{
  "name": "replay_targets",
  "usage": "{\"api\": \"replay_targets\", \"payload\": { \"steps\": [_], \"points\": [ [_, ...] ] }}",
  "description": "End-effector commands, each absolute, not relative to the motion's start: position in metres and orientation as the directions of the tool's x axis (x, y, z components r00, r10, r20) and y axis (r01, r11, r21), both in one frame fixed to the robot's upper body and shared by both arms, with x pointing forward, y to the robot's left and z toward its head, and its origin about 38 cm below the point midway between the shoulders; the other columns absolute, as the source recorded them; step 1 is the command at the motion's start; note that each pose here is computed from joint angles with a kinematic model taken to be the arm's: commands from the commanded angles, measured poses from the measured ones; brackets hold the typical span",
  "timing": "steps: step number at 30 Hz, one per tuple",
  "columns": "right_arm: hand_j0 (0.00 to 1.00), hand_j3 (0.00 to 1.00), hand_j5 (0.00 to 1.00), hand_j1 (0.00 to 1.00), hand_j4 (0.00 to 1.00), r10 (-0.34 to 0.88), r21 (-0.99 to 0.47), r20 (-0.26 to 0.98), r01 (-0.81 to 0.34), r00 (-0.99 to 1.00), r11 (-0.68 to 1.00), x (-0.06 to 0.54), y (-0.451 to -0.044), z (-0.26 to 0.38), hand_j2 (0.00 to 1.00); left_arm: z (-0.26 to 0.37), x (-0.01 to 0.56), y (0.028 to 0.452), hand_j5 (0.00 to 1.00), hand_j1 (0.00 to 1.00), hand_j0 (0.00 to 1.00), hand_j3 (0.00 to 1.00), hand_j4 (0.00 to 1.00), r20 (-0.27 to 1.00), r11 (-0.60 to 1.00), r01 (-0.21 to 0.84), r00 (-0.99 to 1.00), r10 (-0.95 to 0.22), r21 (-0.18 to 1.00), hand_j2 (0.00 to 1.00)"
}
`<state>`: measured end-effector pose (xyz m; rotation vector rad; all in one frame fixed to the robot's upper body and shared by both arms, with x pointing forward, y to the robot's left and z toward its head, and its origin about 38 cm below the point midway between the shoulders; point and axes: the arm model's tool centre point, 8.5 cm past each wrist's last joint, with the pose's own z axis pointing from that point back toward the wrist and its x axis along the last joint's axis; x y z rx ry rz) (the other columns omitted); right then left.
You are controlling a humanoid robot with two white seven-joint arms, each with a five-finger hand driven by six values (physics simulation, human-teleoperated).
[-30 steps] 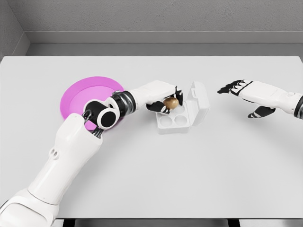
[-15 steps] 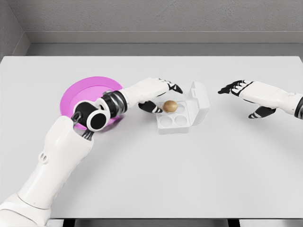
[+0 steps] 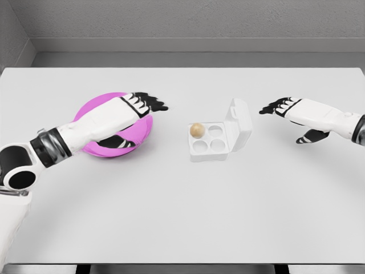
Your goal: Pack egg into the box and close the box lid
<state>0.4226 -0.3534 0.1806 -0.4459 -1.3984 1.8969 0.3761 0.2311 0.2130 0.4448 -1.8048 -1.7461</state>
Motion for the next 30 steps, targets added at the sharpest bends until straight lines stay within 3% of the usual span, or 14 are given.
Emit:
{"api": "replay_targets", "payload": {
  "steps": [1, 9, 20, 27, 30],
  "points": [
    [1.00, 1.00, 1.00, 1.00, 1.00, 0.721, -0.928, 0.144, -0.346, -0.678, -0.140, 0.422, -0.352, 0.181, 1.00, 0.245, 0.372, 0.273, 1.00, 1.00, 1.00, 1.00, 1.00, 0.118, 0.114, 0.058, -0.770, -0.627, 0.992, 1.00],
    [1.00, 1.00, 1.00, 1.00, 1.00, 0.675, -0.930, 0.144, -0.331, -0.724, -0.157, 0.413, -0.330, 0.179, 1.00, 0.206, 0.327, 0.403, 1.00, 1.00, 1.00, 1.00, 1.00, 0.422, 0.417, 0.140, -0.542, -0.727, 0.898, 1.00],
    [1.00, 1.00, 1.00, 1.00, 1.00, 0.607, -0.947, 0.128, -0.278, -0.784, -0.160, 0.401, -0.303, 0.191, 1.00, 0.197, 0.326, 0.407, 1.00, 1.00, 1.00, 1.00, 1.00, 0.466, 0.457, 0.157, -0.526, -0.711, 0.875, 1.00],
    [1.00, 1.00, 1.00, 1.00, 1.00, 0.457, -0.971, 0.140, -0.211, -0.879, -0.109, 0.381, -0.234, 0.198, 1.00, 0.190, 0.326, 0.395, 1.00, 1.00, 1.00, 1.00, 1.00, 0.475, 0.455, 0.182, -0.539, -0.695, 0.872, 1.00],
    [1.00, 1.00, 1.00, 1.00, 1.00, 0.472, -0.972, 0.132, -0.208, -0.871, -0.112, 0.383, -0.243, 0.203, 1.00, 0.186, 0.328, 0.387, 1.00, 1.00, 1.00, 1.00, 1.00, 0.470, 0.437, 0.201, -0.548, -0.692, 0.877, 1.00]
  ]
}}
